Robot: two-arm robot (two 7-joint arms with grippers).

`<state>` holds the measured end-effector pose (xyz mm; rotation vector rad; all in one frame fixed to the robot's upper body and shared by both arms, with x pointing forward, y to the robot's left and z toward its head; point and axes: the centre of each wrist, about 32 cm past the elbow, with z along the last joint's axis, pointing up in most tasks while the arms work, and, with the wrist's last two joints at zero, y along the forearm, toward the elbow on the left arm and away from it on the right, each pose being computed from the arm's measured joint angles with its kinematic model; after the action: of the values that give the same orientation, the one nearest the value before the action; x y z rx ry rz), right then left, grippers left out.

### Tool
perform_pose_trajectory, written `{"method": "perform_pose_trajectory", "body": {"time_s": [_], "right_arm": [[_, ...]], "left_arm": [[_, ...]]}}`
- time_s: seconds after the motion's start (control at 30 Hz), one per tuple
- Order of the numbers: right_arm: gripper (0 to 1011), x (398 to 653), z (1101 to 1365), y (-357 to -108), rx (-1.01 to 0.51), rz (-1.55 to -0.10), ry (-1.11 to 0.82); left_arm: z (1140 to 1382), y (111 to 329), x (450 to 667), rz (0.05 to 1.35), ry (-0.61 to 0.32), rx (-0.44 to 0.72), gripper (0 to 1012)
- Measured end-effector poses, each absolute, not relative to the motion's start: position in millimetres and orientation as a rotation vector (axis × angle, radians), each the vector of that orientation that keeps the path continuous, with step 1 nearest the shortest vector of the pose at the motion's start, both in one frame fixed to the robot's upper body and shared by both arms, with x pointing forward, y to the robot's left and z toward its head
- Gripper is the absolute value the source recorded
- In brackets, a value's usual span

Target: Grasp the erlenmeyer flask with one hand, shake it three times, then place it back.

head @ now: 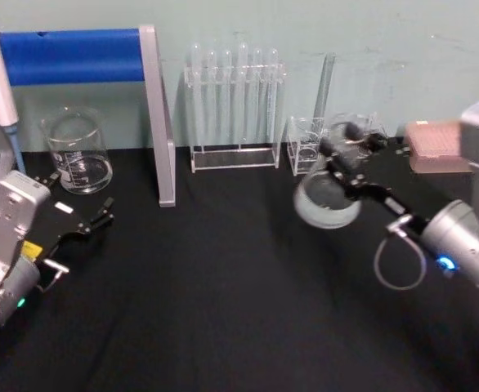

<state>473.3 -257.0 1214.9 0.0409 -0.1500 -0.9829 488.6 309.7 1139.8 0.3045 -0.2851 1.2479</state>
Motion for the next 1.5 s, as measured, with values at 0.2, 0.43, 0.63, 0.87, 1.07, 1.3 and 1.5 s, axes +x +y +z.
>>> {"method": "perform_pose_trajectory", "body": {"time_s": [0.2, 0.43, 0.63, 0.87, 1.07, 1.3, 1.5], "right_arm": [[450, 463, 1217, -280, 0.023, -1.154, -0.163], [450, 456, 1219, -293, 0.01, -1.247, -0.165], [450, 459, 1219, -288, 0.011, -1.223, -0.161], [450, 470, 1217, -268, 0.016, -1.093, -0.15], [450, 483, 1216, -243, 0.018, -0.927, -0.139], [450, 492, 1214, -221, 0.025, -0.773, -0.13], [449, 495, 1214, -212, 0.031, -0.725, -0.125]], "left_arm": [[1140, 310, 489, 1.248, -0.285, 0.304, 1001], [1140, 310, 489, 1.248, -0.285, 0.304, 1001], [1140, 310, 489, 1.248, -0.285, 0.304, 1001], [1140, 310, 489, 1.248, -0.285, 0.304, 1001], [1140, 310, 489, 1.248, -0.285, 0.304, 1001], [1140, 310, 489, 1.248, -0.285, 0.304, 1001], [1140, 310, 489, 1.248, -0.285, 0.304, 1000]]}}
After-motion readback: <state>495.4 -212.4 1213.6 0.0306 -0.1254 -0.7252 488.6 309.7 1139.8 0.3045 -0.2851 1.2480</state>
